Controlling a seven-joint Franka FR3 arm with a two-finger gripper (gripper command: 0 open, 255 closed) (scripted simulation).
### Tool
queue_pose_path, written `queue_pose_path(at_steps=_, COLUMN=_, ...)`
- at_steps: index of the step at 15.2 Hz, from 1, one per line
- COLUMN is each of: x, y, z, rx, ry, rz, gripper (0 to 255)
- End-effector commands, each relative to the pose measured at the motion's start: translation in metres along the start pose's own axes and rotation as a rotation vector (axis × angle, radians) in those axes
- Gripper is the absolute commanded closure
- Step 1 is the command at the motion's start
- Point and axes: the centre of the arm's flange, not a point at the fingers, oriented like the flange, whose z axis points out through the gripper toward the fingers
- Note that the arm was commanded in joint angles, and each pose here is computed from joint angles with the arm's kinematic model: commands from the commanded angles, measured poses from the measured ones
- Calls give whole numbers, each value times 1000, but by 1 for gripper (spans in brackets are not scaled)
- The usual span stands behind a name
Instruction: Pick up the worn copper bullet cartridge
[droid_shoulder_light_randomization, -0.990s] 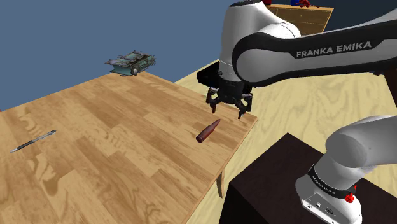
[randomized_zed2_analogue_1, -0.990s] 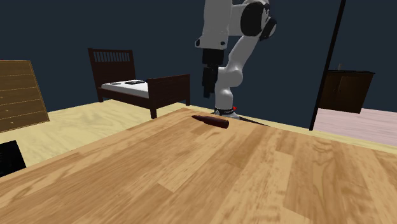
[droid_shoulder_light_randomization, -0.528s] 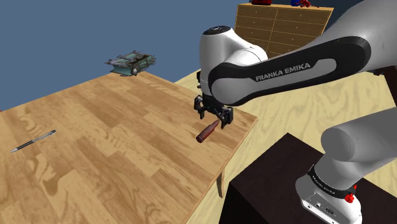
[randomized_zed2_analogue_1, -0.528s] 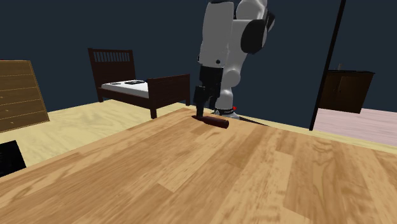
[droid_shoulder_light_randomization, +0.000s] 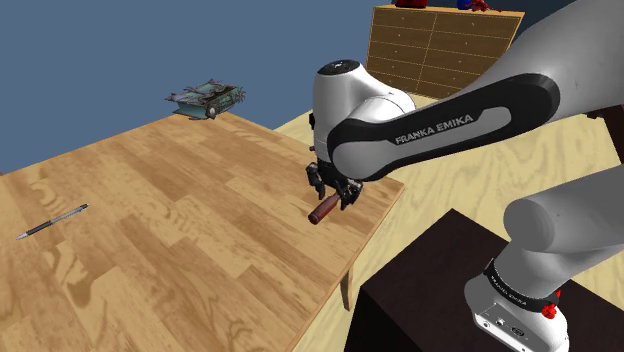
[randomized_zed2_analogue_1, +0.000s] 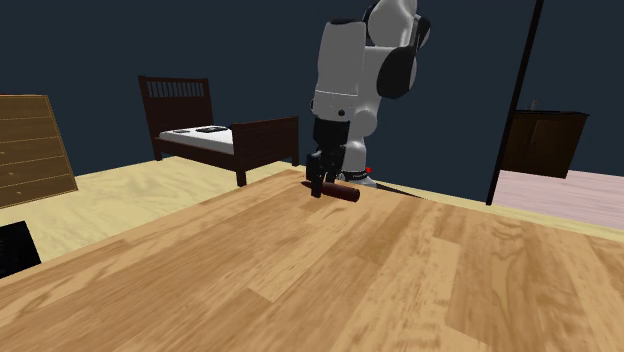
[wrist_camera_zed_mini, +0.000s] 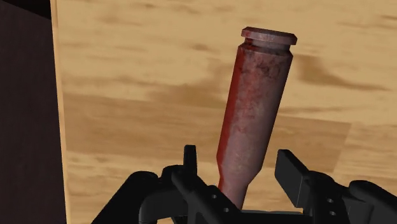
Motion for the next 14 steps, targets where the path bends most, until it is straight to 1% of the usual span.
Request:
queue_pose_path(at_steps=1, x=0, y=0, z=1, rx=0, ry=0, rz=0, gripper=255)
queue_pose_path(at_steps=9, x=0, y=0, z=0, rx=0, ry=0, rz=0, gripper=255)
queue_pose_path(at_steps=14, x=3, y=-1, z=-26, rx=0, ry=0, rz=0, gripper=255)
